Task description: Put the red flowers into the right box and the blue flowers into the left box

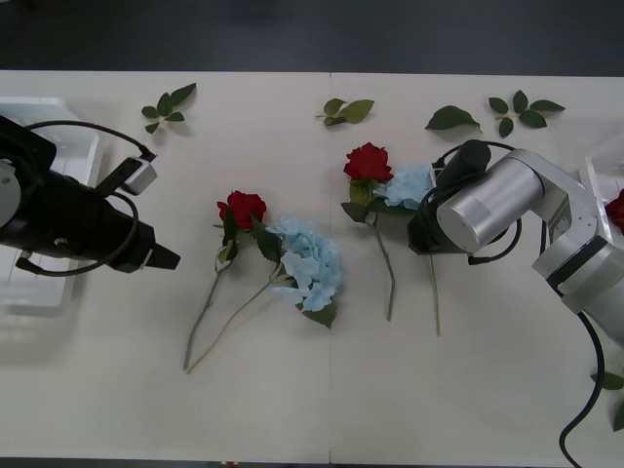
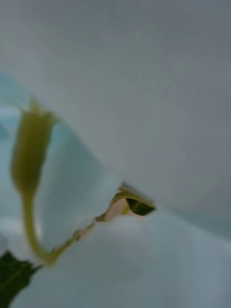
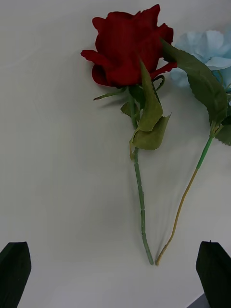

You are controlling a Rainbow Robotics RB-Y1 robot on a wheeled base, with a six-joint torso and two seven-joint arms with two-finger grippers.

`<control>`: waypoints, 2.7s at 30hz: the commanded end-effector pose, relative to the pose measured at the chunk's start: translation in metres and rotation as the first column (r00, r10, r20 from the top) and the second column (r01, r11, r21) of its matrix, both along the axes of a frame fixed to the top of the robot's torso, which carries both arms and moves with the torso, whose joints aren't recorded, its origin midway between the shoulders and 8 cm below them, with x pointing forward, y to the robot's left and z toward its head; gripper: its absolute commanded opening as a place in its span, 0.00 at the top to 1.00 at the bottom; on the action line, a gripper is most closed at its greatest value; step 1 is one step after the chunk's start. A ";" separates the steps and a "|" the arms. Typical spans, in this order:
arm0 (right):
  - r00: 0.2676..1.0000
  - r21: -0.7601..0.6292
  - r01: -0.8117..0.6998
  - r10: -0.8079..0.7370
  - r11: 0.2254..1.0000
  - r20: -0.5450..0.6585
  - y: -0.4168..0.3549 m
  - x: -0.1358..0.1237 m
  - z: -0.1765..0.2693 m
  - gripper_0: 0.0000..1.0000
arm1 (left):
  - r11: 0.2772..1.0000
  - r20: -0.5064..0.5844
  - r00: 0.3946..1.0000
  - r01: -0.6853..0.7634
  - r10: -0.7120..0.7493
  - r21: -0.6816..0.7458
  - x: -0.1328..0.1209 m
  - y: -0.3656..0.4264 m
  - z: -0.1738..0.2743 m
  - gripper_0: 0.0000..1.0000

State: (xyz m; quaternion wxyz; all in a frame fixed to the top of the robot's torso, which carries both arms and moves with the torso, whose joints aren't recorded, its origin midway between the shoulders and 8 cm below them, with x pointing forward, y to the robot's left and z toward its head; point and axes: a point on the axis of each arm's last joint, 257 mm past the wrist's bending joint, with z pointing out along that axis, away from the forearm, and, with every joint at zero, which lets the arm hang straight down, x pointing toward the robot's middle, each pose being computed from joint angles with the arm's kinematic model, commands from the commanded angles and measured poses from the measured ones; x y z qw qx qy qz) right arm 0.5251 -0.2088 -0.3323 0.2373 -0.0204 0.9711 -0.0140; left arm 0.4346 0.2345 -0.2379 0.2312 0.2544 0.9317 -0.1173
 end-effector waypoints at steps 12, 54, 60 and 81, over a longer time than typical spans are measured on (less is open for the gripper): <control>0.997 0.077 -0.074 0.071 0.994 0.038 -0.019 0.014 0.045 0.97 | 0.987 0.093 0.984 -0.157 0.154 0.023 0.021 -0.034 -0.020 0.00; 0.299 0.105 -0.939 0.627 0.328 0.719 0.130 -0.056 0.315 0.98 | 0.976 0.202 0.963 0.198 -0.176 -0.092 0.038 -0.103 0.056 0.04; 0.269 0.117 -0.952 0.589 0.283 0.762 0.152 -0.063 0.322 0.98 | 0.892 0.160 0.951 0.306 -0.266 -0.333 0.007 -0.125 0.078 0.03; 0.339 0.285 -0.940 0.401 0.188 0.851 0.225 -0.077 0.338 1.00 | 0.518 0.364 0.828 0.554 -0.427 -0.652 -0.032 -0.200 0.150 0.04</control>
